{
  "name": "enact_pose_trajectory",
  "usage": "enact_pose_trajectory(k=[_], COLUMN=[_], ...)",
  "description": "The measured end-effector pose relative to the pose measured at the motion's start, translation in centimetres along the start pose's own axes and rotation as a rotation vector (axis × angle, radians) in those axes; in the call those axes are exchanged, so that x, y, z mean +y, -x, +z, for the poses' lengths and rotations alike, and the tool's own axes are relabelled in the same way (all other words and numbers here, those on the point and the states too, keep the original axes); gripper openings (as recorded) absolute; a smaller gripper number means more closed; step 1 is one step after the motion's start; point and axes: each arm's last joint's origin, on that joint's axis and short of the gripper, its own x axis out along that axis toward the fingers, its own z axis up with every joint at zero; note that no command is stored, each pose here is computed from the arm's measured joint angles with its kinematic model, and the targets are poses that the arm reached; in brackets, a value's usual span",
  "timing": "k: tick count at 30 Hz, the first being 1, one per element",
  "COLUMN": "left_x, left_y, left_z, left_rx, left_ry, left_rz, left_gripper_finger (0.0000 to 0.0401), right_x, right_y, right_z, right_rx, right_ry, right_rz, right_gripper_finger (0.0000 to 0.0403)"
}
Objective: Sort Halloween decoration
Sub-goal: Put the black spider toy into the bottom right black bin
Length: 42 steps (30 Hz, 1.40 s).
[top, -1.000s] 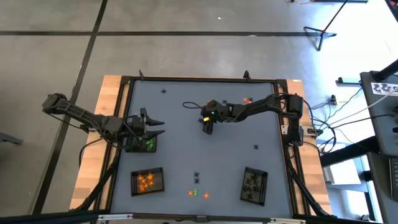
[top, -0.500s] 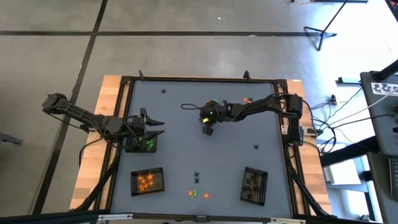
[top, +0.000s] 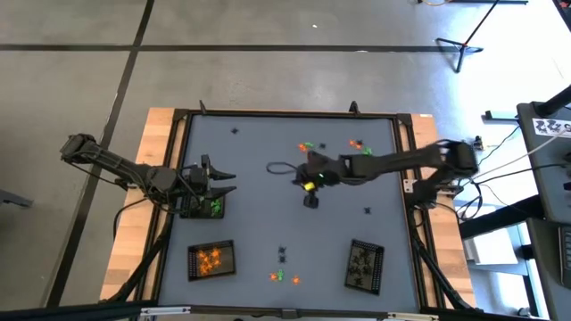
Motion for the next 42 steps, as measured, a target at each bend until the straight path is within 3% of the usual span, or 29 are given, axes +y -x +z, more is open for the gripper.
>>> enact_pose_trajectory(k=[7,12,18,27,30,34,38,42], left_x=[0.2,0.4,0.4,0.7,0.9,1.1,1.1,1.0], left_y=[0.0,0.0,0.1,0.0,-0.1,-0.1,-0.2,-0.2], left_z=[0.1,0.3,0.7,1.0,1.3,1.4,1.4,1.4], left_rx=[-0.016,-0.028,-0.063,-0.095,-0.116,-0.125,-0.128,-0.131], left_ry=[-0.027,-0.053,-0.071,-0.049,-0.035,-0.024,-0.003,0.035], left_rz=[0.074,0.131,0.162,0.184,0.199,0.215,0.193,0.164], left_gripper_finger=[0.0155,0.0155,0.0155,0.0155,0.0155,0.0155,0.0155,0.0155], right_x=[5.3,8.9,13.0,16.7,17.3,18.2,18.3,17.6], right_y=[7.4,10.4,12.3,13.2,13.0,12.5,12.1,11.7], right_z=[-0.6,-2.6,-5.6,-9.0,-10.2,-11.1,-11.2,-10.9], right_rx=[0.086,0.25,0.454,0.474,0.506,0.528,0.543,0.527], right_ry=[0.013,-0.119,-0.265,-0.38,-0.421,-0.447,-0.481,-0.498], right_rz=[0.176,0.271,0.267,0.164,0.137,0.108,0.092,0.061], right_gripper_finger=[0.0009,0.0013,0.0014,0.0016,0.0036,0.0094,0.0149,0.0178])
